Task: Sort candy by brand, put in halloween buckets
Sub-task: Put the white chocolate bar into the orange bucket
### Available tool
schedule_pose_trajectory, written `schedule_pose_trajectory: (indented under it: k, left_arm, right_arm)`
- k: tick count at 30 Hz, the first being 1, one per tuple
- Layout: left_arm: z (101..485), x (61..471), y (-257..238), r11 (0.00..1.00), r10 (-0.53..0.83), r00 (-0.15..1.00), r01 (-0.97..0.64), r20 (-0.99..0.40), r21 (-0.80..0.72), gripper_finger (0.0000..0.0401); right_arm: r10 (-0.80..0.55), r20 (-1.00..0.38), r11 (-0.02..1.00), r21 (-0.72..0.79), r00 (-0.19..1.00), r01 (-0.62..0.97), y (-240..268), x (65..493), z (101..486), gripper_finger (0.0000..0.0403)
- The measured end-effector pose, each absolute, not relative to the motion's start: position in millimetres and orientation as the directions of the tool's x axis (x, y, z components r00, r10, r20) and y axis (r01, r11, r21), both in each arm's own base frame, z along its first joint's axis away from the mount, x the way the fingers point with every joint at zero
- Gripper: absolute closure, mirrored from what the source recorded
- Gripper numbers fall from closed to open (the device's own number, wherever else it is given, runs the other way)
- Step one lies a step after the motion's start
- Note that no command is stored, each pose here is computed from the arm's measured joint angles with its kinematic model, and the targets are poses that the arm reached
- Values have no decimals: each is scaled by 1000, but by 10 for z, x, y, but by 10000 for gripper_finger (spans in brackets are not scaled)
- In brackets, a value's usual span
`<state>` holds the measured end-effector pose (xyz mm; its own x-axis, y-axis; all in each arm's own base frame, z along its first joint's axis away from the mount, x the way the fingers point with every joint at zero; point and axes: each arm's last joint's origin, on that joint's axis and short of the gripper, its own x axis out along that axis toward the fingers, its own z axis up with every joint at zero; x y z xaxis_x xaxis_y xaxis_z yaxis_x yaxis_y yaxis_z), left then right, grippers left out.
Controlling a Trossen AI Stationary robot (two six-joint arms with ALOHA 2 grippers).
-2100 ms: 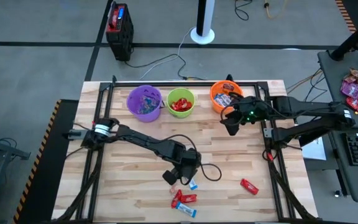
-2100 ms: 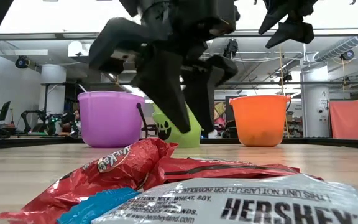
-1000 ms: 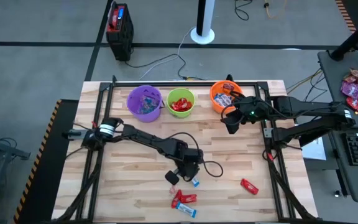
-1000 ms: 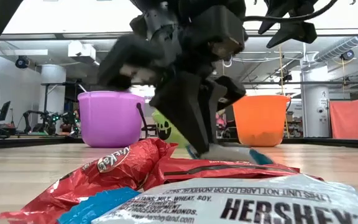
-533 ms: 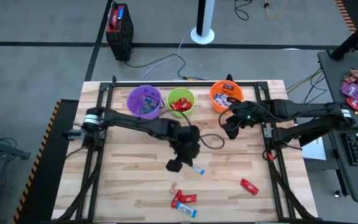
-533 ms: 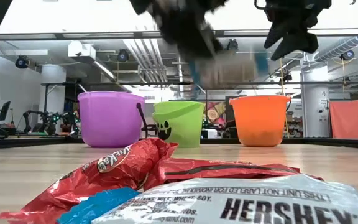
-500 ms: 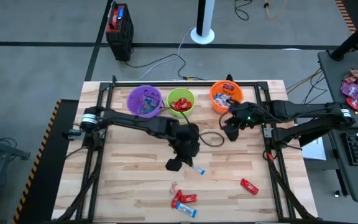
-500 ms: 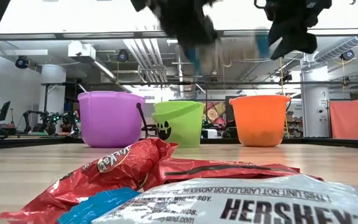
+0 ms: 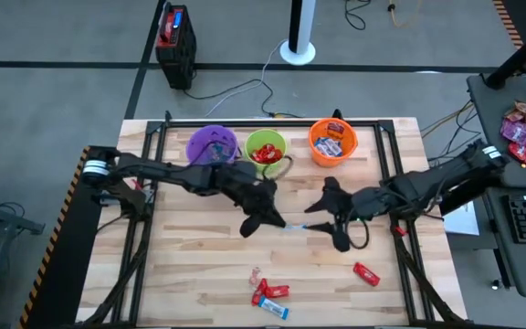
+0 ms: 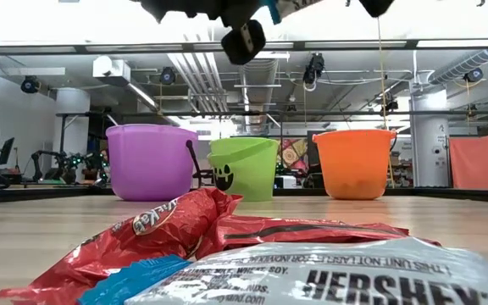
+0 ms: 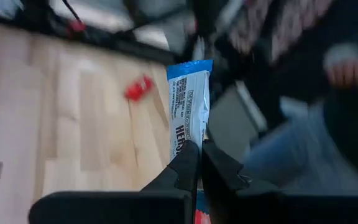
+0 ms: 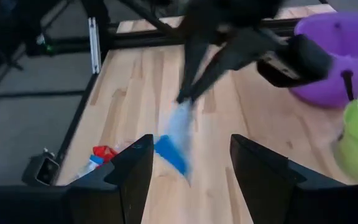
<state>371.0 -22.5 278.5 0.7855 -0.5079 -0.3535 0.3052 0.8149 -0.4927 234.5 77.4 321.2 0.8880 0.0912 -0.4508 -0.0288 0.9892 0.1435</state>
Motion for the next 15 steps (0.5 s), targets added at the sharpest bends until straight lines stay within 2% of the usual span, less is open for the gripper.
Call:
schedule_pose_trajectory:
  k: [5, 11, 15]
  left_arm:
    - [2714, 3617, -203, 781, -453, 871, 284, -192, -557, 401]
    - [2680, 3586, -203, 775, -442, 881, 281, -166, -566, 401]
    - [2712, 3592, -201, 783, -441, 886, 304, -141, -543, 401]
  right_arm:
    - [85, -490, 996, 63, 868, -62, 840, 2535, 3265, 197]
    - [38, -566, 999, 8, 824, -40, 761, 2646, 3377, 200]
    - [52, -584, 998, 2, 810, -63, 719, 2700, 3397, 238]
